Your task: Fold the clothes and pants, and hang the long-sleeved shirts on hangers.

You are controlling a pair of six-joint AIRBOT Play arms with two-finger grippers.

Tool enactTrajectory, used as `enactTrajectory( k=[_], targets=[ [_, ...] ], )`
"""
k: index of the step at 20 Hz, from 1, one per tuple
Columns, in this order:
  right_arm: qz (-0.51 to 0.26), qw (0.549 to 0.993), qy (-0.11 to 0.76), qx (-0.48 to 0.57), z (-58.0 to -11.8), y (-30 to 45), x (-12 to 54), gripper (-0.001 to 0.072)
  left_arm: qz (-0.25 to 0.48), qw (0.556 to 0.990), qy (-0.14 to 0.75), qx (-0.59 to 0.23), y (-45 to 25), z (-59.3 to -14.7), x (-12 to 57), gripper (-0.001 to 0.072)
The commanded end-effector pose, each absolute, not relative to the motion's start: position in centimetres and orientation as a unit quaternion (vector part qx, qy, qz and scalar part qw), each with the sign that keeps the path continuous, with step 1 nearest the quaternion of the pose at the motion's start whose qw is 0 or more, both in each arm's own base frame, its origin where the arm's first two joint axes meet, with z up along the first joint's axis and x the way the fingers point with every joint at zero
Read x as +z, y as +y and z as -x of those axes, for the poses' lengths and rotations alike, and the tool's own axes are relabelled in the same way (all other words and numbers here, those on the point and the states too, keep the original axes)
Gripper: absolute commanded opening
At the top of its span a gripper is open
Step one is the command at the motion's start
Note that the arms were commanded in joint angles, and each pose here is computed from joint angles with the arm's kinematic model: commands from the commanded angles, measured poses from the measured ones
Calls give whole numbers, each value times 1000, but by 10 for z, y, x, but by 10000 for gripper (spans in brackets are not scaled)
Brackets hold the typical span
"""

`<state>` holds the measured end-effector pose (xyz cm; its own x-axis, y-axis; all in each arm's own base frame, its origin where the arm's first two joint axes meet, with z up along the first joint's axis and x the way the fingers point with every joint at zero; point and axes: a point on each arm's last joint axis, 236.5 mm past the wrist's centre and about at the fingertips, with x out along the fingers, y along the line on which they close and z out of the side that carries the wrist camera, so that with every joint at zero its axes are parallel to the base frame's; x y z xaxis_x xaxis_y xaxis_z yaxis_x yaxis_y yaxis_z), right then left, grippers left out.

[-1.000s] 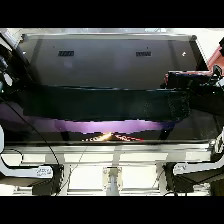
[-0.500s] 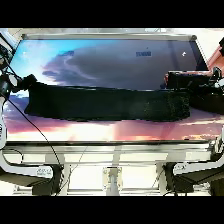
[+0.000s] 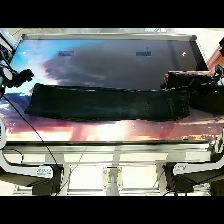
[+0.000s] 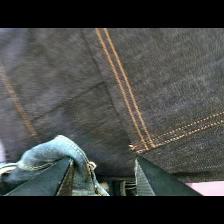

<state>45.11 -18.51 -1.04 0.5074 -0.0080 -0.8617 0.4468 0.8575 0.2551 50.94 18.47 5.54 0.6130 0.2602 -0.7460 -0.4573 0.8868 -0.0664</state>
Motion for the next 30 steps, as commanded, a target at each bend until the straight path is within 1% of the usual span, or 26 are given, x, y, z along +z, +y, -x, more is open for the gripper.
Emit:
enactTrajectory(
  k=[1, 3, 4, 5, 6, 7, 9, 11, 13, 15, 17, 19, 20, 22, 26, 30],
  targets=[
    [-202, 845, 482, -110, -447, -178, 23, 409, 81, 875, 441, 182, 183, -493, 79, 440],
    [-164, 848, 498, -76, -432, -166, 43, 408, 48, 851, 499, 158, 183, -468, 71, 440],
    [-146, 841, 519, -52, -418, -156, 48, 408, 47, 828, 541, 140, 183, -448, 59, 444],
    [-132, 828, 544, -25, -401, -145, 50, 408, 58, 805, 579, 117, 181, -428, 45, 519],
    [-123, 812, 570, -1, -384, -134, 51, 407, 82, 787, 603, 105, 181, -413, 35, 550],
    [-124, 794, 595, 12, -368, -126, 51, 408, 110, 776, 614, 96, 182, -402, 27, 550],
    [-140, 764, 628, 36, -347, -110, 50, 408, 166, 771, 610, 69, 182, -391, 17, 552],
    [-160, 747, 643, 60, -337, -94, 53, 408, 207, 777, 592, 54, 190, -385, 9, 552],
    [-183, 739, 644, 75, -336, -82, 56, 408, 250, 783, 567, 55, 206, -382, 2, 557],
    [-201, 741, 634, 90, -341, -73, 61, 408, 292, 780, 551, 49, 219, -379, -8, 557],
    [-221, 741, 627, 96, -345, -65, 65, 407, 320, 778, 541, 30, 225, -379, -21, 558],
    [-226, 738, 628, 98, -346, -59, 66, 406, 321, 774, 545, 9, 224, -380, -37, 561],
    [-223, 737, 630, 101, -347, -54, 66, 406, 320, 772, 549, 1, 223, -381, -45, 592],
    [-211, 735, 635, 115, -349, -40, 66, 405, 325, 765, 556, -10, 221, -382, -62, 697],
    [-184, 736, 637, 136, -355, -17, 65, 408, 337, 749, 570, -20, 220, -380, -86, 699],
    [-180, 737, 638, 130, -358, -12, 64, 410, 347, 755, 556, -31, 218, -390, -87, 699]
  ],
)
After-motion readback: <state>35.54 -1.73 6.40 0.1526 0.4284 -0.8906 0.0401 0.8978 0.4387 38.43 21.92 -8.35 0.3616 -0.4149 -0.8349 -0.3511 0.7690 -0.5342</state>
